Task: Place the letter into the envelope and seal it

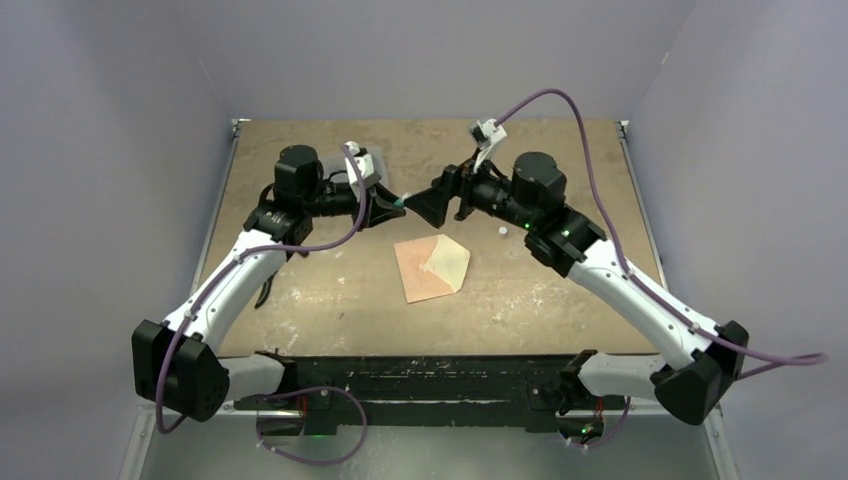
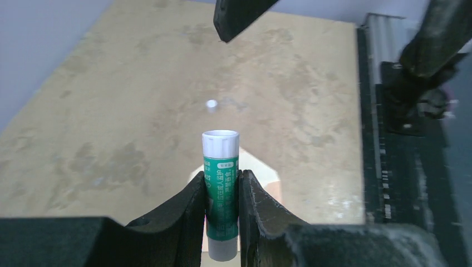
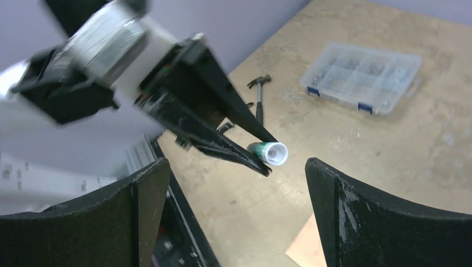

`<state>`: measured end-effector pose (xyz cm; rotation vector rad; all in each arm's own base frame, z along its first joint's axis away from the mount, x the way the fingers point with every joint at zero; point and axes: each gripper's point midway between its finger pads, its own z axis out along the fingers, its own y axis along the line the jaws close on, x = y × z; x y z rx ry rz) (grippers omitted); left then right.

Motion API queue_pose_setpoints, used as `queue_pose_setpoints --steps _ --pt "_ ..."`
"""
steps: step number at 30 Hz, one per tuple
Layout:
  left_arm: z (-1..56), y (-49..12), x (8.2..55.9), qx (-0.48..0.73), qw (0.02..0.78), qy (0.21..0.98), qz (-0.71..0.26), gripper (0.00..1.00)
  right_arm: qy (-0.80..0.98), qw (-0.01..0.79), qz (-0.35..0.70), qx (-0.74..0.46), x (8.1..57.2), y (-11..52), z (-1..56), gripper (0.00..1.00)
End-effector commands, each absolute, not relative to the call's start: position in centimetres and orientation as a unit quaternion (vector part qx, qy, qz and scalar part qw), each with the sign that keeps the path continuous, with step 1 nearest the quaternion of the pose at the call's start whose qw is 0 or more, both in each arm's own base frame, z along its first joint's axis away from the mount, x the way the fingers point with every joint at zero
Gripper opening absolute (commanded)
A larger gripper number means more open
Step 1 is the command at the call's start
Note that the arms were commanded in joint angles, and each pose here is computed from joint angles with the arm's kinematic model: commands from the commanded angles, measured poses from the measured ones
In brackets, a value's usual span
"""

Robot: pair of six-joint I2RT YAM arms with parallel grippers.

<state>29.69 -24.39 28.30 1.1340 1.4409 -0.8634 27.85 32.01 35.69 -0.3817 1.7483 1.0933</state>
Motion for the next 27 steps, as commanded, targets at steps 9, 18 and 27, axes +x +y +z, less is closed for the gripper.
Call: queue_pose_setpoints --steps 9,18,27 --pt "29.3 -25.8 22.4 0.525 0.41 0.521 -0.535 0.0 0.642 0.468 0.418 -0.44 23.1 32.7 32.8 0.68" --pt "29.0 -25.5 22.0 0.56 0.435 0.491 -0.506 0.0 0.64 0.446 0.437 -0.448 23.3 33.9 32.9 0.07" --pt "29.8 -25.2 25.2 0.551 0.503 0.513 -0.423 0.0 0.686 0.446 0.458 -0.347 25.4 34.6 33.8 0.0"
